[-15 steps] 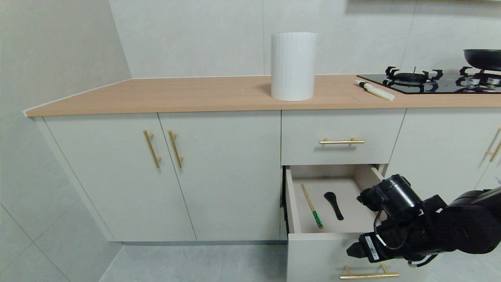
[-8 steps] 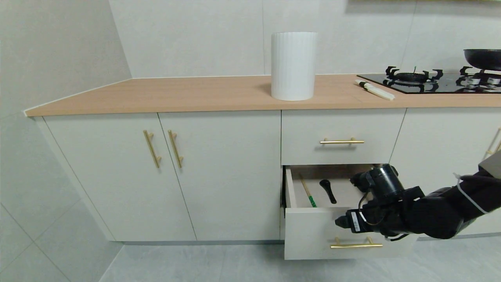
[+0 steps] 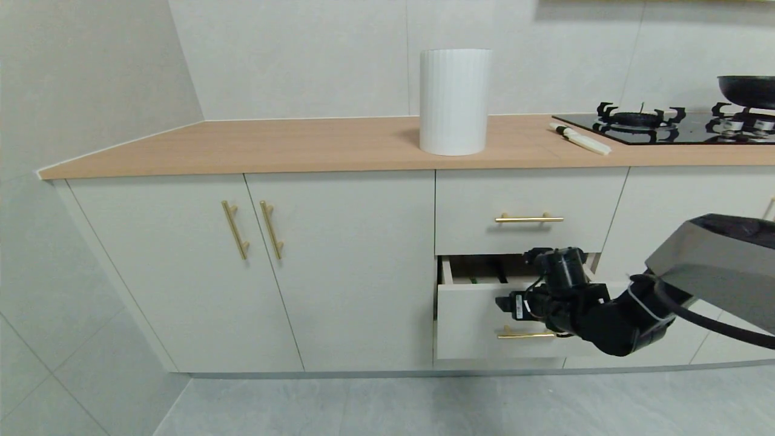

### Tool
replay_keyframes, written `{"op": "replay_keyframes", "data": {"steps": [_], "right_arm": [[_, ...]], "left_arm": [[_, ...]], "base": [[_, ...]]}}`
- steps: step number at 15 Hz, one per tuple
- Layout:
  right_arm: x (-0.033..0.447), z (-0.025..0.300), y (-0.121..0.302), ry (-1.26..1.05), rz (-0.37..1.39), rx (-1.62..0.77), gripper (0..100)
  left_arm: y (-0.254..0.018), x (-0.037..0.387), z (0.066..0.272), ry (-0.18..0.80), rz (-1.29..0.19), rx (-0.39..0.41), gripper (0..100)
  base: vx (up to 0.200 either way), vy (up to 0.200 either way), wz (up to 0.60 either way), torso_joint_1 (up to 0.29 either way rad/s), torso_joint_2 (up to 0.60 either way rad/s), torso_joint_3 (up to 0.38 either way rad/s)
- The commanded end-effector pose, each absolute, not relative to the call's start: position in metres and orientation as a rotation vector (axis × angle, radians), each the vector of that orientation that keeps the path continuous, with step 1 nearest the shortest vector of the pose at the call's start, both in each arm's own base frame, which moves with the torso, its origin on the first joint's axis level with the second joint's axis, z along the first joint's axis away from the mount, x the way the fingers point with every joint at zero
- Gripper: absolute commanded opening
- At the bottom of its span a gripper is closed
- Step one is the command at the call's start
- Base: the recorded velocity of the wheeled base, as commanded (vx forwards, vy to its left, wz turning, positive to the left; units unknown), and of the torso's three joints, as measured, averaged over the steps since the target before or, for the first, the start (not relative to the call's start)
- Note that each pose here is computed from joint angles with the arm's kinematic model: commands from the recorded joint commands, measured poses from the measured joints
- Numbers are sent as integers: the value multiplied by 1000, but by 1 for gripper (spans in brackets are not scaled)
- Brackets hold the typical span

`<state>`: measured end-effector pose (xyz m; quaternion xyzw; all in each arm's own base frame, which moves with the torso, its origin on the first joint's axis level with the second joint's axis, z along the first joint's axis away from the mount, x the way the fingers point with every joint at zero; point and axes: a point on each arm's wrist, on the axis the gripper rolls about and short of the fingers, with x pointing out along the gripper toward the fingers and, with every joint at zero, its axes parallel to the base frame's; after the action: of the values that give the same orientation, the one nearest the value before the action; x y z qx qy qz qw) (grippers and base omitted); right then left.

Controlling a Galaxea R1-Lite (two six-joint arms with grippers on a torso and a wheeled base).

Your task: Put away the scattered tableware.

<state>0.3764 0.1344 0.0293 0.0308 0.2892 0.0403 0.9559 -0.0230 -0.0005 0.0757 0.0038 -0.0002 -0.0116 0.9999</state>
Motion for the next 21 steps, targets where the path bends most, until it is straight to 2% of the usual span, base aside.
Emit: {"op": "replay_keyframes", "data": {"steps": [1,6,10,21], "right_arm": [[388,-3,134,589,44,62,100],[403,-23,135,457,1,89,100],[433,-40,123,377,-124,140,100],[457,-33,114,294,-159,235,100]], "left_arm": [[-1,-23,76,1,-23,8,100],[-1,-23,76,0,-23,8,100],[-1,-23,76,1,-23,8,100],[-1,-23,76,0,-23,8,100]], "base": [[0,0,0,0,0,0],[0,0,0,0,0,0],[0,0,0,0,0,0],[0,0,0,0,0,0]]}}
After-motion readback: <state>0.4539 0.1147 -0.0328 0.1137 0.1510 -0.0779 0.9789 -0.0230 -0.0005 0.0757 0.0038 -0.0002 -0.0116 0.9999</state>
